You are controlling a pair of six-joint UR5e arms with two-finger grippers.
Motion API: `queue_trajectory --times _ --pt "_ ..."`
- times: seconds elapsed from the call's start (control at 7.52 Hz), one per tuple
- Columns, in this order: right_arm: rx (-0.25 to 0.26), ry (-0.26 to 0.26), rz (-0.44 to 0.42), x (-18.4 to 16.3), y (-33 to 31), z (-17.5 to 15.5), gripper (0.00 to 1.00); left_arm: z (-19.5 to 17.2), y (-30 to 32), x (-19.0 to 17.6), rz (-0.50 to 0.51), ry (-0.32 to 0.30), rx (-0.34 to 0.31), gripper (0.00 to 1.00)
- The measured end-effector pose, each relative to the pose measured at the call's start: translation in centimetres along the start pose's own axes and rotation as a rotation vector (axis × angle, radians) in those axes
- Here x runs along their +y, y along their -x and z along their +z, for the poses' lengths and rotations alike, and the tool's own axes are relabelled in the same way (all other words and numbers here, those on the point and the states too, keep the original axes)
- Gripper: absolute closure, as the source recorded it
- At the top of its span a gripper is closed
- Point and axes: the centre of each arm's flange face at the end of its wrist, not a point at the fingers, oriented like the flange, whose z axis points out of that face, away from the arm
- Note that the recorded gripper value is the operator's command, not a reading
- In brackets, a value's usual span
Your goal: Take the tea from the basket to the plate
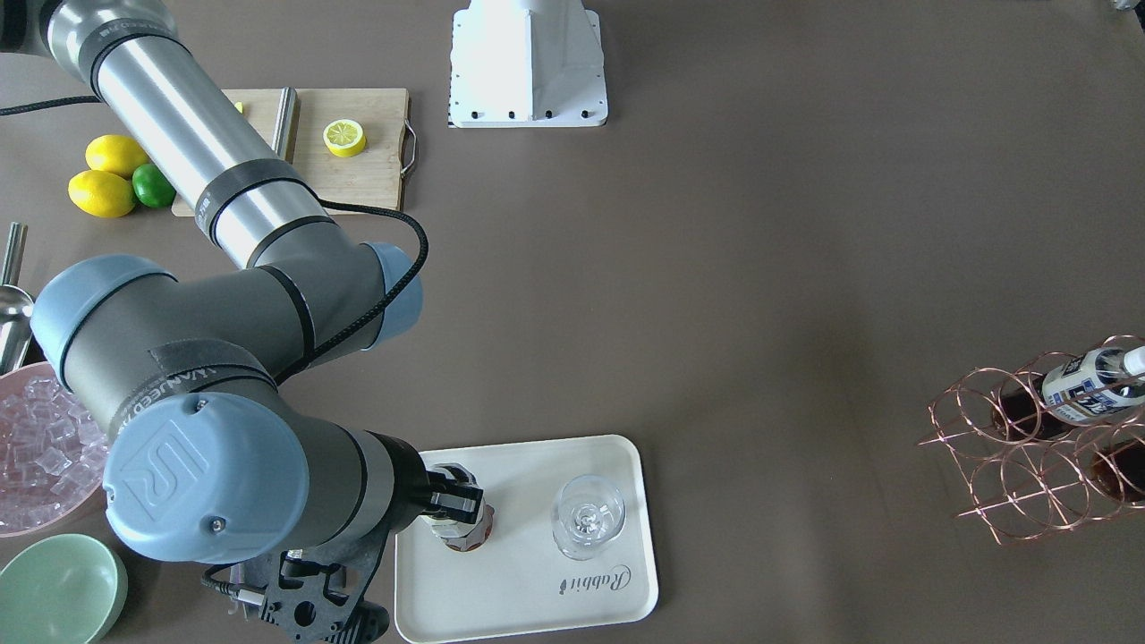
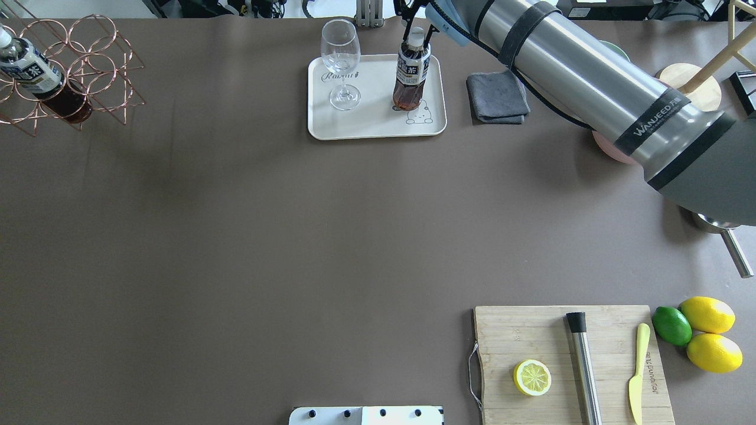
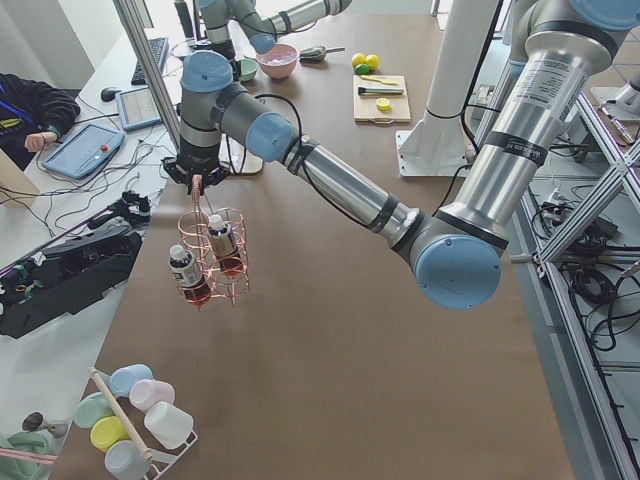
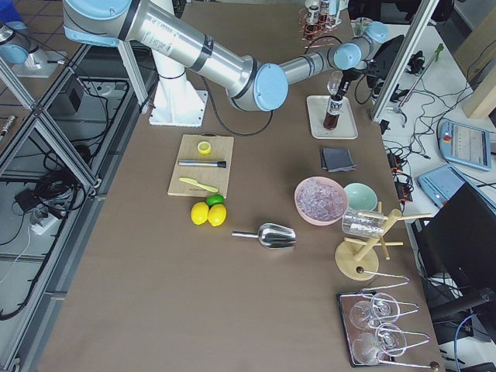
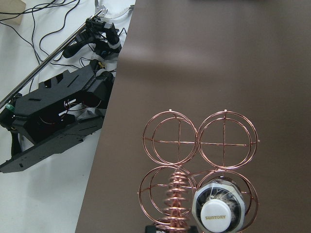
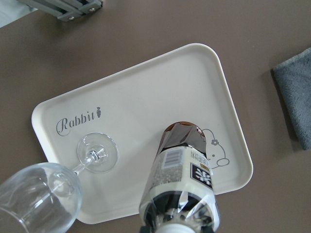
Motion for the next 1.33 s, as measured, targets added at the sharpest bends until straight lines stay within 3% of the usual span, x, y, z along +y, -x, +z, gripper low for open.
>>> queue_trajectory --times 0.4,0.8,1.06,1.33 --pt "-0.013 -0.004 0.009 0.1 0.6 -1.5 0.00 2.8 3.9 0.0 0.134 -0.018 -0.030 1.00" --pt "-0.042 -0.002 0.002 3.5 -0.2 -5.1 0.00 3.6 5.8 -2.4 0.172 0.016 -0.062 1.00" --pt "-0.059 -0.017 -0.010 5.1 -7.6 -6.6 0.00 4.7 6.5 -2.4 0.174 0.027 -0.062 1.00" --pt "-0.054 -0.035 -0.087 6.1 -16.7 -5.9 0.00 5.5 7.1 -2.9 0.177 0.040 -0.063 1.00"
